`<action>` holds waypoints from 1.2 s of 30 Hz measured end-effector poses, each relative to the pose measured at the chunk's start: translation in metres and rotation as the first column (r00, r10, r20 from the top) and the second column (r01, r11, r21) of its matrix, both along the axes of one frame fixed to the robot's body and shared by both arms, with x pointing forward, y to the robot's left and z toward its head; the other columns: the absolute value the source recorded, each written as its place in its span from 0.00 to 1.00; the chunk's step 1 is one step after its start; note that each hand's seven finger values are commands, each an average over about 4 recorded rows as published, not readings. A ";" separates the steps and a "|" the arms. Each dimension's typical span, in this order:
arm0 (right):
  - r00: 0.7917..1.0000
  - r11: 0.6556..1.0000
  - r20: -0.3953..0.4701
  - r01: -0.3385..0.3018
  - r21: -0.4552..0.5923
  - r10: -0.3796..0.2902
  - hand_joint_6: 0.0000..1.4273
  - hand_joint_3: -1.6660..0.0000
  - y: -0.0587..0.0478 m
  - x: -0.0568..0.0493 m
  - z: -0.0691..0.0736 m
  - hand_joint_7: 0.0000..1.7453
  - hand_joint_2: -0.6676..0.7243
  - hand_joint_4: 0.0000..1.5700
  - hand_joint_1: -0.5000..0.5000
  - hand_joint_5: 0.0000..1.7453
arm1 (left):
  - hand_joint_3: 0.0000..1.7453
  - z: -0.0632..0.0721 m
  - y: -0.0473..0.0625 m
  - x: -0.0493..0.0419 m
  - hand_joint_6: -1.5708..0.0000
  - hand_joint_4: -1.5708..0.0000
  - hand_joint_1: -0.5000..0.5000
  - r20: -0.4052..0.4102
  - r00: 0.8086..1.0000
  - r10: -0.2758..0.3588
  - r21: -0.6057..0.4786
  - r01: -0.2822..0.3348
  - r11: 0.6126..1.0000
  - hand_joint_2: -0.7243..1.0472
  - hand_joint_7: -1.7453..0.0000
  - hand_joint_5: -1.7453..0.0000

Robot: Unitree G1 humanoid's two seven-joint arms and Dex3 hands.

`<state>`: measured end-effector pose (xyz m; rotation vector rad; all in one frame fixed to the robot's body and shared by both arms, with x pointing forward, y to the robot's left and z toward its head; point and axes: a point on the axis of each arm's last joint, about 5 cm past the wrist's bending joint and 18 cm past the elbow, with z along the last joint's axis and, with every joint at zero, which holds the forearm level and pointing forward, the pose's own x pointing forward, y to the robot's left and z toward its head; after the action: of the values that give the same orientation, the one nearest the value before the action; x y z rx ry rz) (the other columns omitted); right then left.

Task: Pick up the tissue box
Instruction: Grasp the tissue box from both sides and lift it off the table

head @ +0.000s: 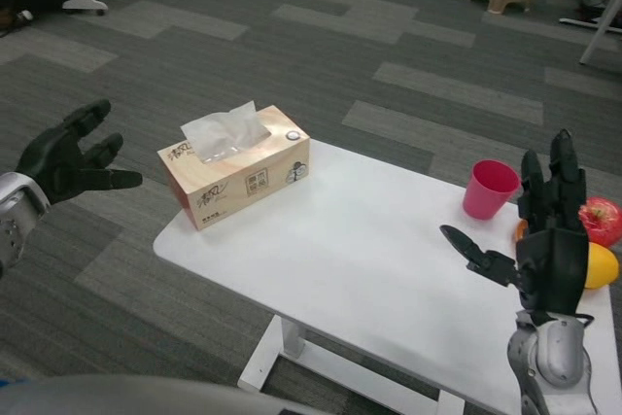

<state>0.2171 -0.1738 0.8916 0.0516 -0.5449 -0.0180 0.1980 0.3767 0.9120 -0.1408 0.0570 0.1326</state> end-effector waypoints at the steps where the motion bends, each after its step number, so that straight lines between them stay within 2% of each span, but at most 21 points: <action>1: 1.000 1.000 -0.002 -0.003 -0.002 0.003 0.00 0.81 0.000 0.000 0.000 0.04 0.27 0.09 0.29 0.06 | 0.05 -0.001 0.002 0.0000 1.00 1.00 1.00 -0.031 1.000 0.004 0.002 -0.004 1.000 1.00 0.99 1.00; 6: 1.000 1.000 -0.008 -0.008 -0.007 0.008 0.00 0.80 0.001 -0.001 -0.002 0.04 0.27 0.09 0.29 0.06 | 0.05 0.004 0.010 0.0084 1.00 1.00 1.00 -0.119 0.993 0.020 0.028 -0.017 0.999 1.00 1.00 1.00; 11: 1.000 1.000 -0.010 -0.009 -0.009 0.009 0.00 0.80 0.000 -0.001 -0.002 0.04 0.27 0.10 0.29 0.06 | 0.05 0.011 0.009 0.0216 1.00 1.00 1.00 -0.185 0.983 0.002 0.082 0.014 0.997 1.00 0.99 1.00; 17: 1.000 1.000 -0.027 -0.005 -0.014 0.005 0.00 0.81 -0.001 -0.001 -0.005 0.04 0.27 0.13 0.29 0.06 | 0.05 0.021 0.001 0.0387 1.00 1.00 1.00 -0.197 0.979 -0.049 0.132 0.076 0.988 1.00 1.00 1.00; 24: 0.999 1.000 -0.042 -0.011 -0.024 0.010 0.00 0.81 0.000 0.000 -0.007 0.04 0.27 0.15 0.29 0.06 | 0.05 0.031 -0.009 0.0544 1.00 1.00 1.00 -0.216 0.970 -0.108 0.187 0.149 0.971 1.00 1.00 1.00; 36: 0.998 0.999 -0.052 -0.020 -0.030 0.018 0.00 0.81 0.002 0.001 -0.009 0.03 0.27 0.16 0.29 0.06 | 0.05 0.041 -0.027 0.0731 1.00 1.00 1.00 -0.274 0.937 -0.217 0.269 0.291 0.918 1.00 1.00 1.00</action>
<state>0.2184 -0.1723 0.8828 0.0264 -0.4929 0.0074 0.2711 0.3500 0.9527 0.1950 0.2937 -0.1065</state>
